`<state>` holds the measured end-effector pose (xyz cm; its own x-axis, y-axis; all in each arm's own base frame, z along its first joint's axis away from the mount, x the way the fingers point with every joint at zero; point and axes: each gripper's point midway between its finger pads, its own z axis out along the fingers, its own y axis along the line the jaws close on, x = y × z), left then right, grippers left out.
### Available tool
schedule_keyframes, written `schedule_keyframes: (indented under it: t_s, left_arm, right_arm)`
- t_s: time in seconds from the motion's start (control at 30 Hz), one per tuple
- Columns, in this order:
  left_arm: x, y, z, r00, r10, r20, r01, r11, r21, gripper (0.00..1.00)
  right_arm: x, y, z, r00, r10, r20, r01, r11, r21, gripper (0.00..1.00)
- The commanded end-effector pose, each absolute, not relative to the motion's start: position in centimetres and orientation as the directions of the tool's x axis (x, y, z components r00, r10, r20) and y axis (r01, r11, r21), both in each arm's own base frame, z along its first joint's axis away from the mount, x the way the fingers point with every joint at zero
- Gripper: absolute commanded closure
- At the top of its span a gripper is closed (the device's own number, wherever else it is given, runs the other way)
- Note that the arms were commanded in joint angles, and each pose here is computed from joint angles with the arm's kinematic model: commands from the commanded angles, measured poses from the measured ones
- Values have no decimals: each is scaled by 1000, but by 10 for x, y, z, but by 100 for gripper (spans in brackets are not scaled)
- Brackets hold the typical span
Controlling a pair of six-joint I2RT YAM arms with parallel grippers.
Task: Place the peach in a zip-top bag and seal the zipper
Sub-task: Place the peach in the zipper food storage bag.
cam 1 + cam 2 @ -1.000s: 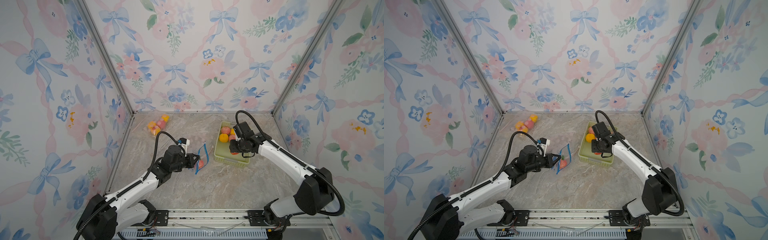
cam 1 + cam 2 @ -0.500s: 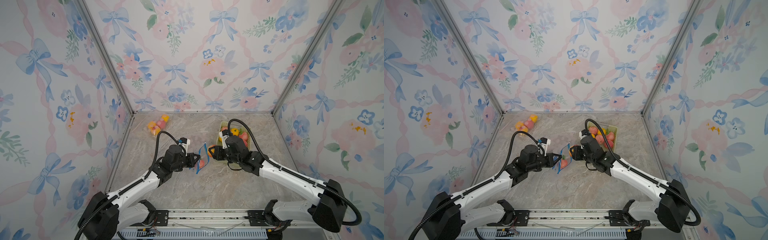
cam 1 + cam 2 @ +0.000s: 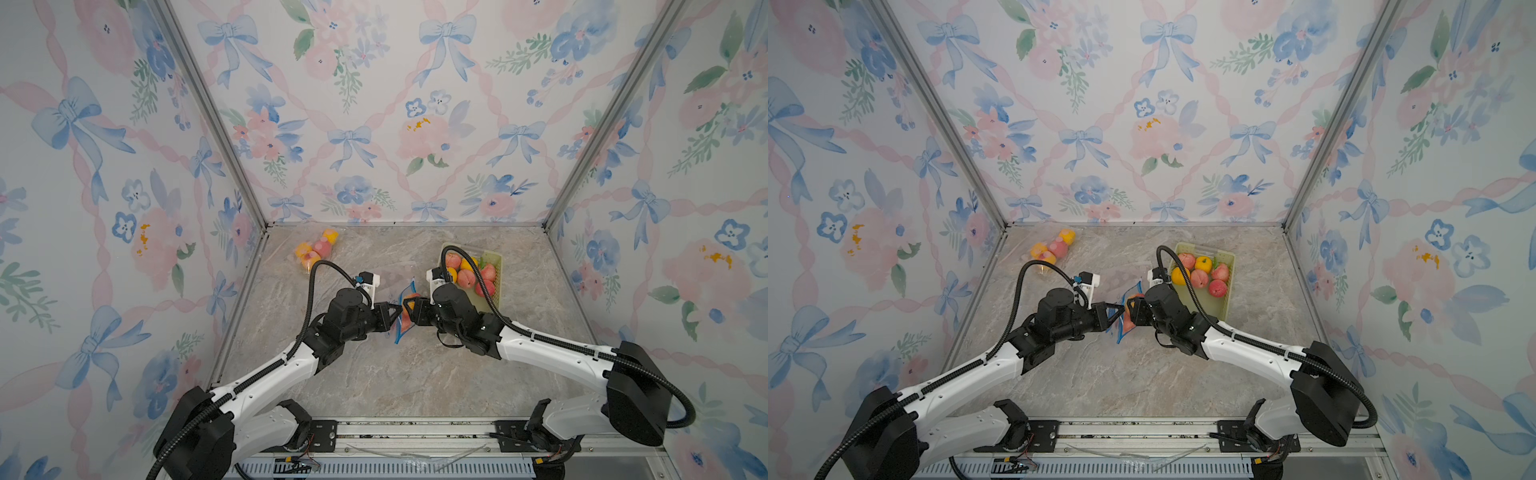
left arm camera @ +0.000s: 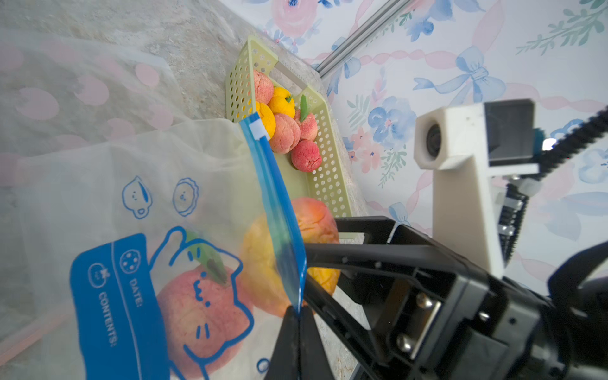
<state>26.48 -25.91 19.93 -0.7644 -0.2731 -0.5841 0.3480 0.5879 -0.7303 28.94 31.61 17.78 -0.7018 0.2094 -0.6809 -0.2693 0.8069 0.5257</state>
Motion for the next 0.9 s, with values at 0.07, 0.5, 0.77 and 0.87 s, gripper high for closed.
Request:
schedule_keyframes:
  t_s: [0.07, 0.5, 0.77, 0.87]
  left_arm:
    - [263, -268, 226, -748, -290, -597, 397, 525, -753, 100]
    - [252, -281, 232, -779, -255, -573, 427, 454, -782, 100]
    - [256, -281, 225, -795, -260, -547, 401, 452, -797, 100]
    - [258, -280, 221, -794, -265, -547, 393, 463, -795, 100]
  right_arm:
    - [292, 327, 183, -685, 244, -686, -277, 784, 556, 55]
    - [296, 323, 171, -660, 77, -747, -326, 867, 377, 31]
    - [291, 308, 192, -632, -9, -775, -354, 893, 278, 23]
    - [287, 301, 204, -622, -5, -783, -357, 891, 279, 23]
